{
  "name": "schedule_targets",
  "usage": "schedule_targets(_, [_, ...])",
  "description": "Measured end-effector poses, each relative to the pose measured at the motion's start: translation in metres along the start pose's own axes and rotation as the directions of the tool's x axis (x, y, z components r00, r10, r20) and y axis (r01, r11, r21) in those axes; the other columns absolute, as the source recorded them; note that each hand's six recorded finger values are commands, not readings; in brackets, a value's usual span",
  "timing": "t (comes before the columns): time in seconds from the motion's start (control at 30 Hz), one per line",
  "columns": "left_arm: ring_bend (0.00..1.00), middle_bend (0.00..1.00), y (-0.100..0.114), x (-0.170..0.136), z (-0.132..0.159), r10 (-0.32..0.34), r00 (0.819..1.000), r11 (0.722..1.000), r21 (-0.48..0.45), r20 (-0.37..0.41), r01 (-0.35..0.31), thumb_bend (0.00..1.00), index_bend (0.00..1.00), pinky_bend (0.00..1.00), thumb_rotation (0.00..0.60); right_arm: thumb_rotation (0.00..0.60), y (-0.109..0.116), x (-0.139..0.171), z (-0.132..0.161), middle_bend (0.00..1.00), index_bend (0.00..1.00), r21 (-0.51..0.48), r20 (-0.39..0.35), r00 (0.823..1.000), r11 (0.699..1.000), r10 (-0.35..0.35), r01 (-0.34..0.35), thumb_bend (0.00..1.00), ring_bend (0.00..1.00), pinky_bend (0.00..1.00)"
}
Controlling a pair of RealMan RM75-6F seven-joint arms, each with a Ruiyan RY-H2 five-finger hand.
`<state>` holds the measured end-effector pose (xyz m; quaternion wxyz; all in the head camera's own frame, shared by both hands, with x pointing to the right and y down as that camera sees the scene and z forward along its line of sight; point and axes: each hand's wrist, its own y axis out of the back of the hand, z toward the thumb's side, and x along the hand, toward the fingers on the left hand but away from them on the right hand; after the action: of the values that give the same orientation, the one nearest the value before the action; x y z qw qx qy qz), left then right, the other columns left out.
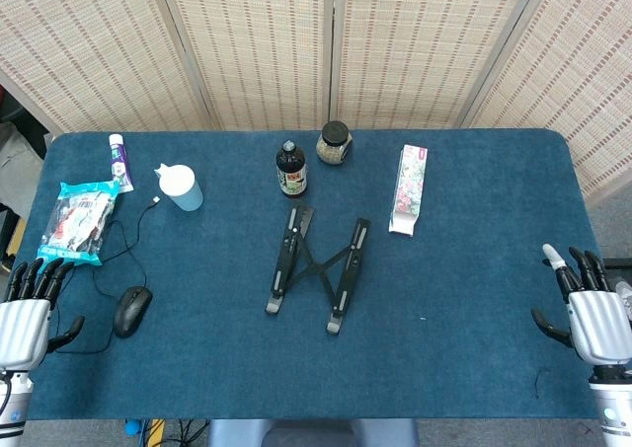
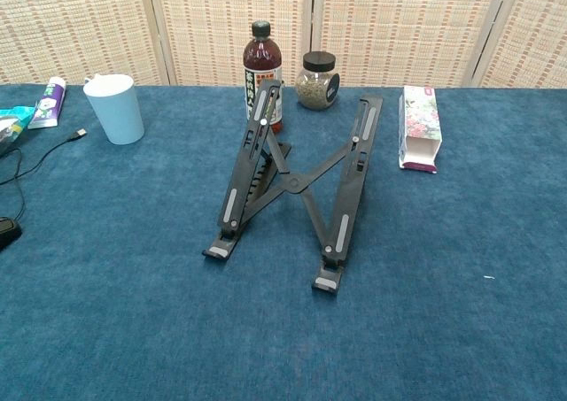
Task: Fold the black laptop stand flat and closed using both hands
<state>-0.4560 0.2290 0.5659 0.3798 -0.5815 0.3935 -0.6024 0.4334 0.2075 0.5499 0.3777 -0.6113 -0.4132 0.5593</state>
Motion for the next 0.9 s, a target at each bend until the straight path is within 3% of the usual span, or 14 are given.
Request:
schedule_targets(0.37, [0.0, 0.11, -0.002, -0.002, 0.007, -0.007, 1.0, 1.0, -0.008, 0.016, 0.007, 0.22, 0.11, 0.0, 0.6, 0.6, 0.002, -0.003, 0.002, 0.27, 0.08, -0.029, -0.016, 1.0, 1.0, -0.004, 0.004, 0.19, 0.06, 0.0])
schedule_targets(0.57, [0.0, 0.11, 0.001, -0.004, 0.014, -0.007, 0.999, 1.0, -0.009, 0.035, 0.008, 0.22, 0.11, 0.0, 0.6, 0.6, -0.001, -0.01, 0.012, 0.27, 0.08, -0.118, -0.058, 0.998, 0.993, 0.021, -0.028, 0.19, 0.06, 0.0])
schedule_targets(0.77, [0.0, 0.11, 0.001, -0.007, 0.018, -0.016, 0.999, 1.0, -0.013, 0.046, 0.016, 0.22, 0.11, 0.0, 0.6, 0.6, -0.007, -0.025, 0.031, 0.25, 0.05, -0.277, -0.14, 0.987, 0.953, 0.084, -0.12, 0.18, 0.06, 0.0])
schedule_targets(0.9, [0.0, 0.11, 0.001, -0.009, 0.019, -0.02, 0.999, 1.0, -0.016, 0.048, 0.02, 0.22, 0.11, 0.0, 0.6, 0.6, -0.012, -0.039, 0.048, 0.18, 0.0, -0.386, -0.209, 0.969, 0.9, 0.13, -0.204, 0.18, 0.06, 0.0])
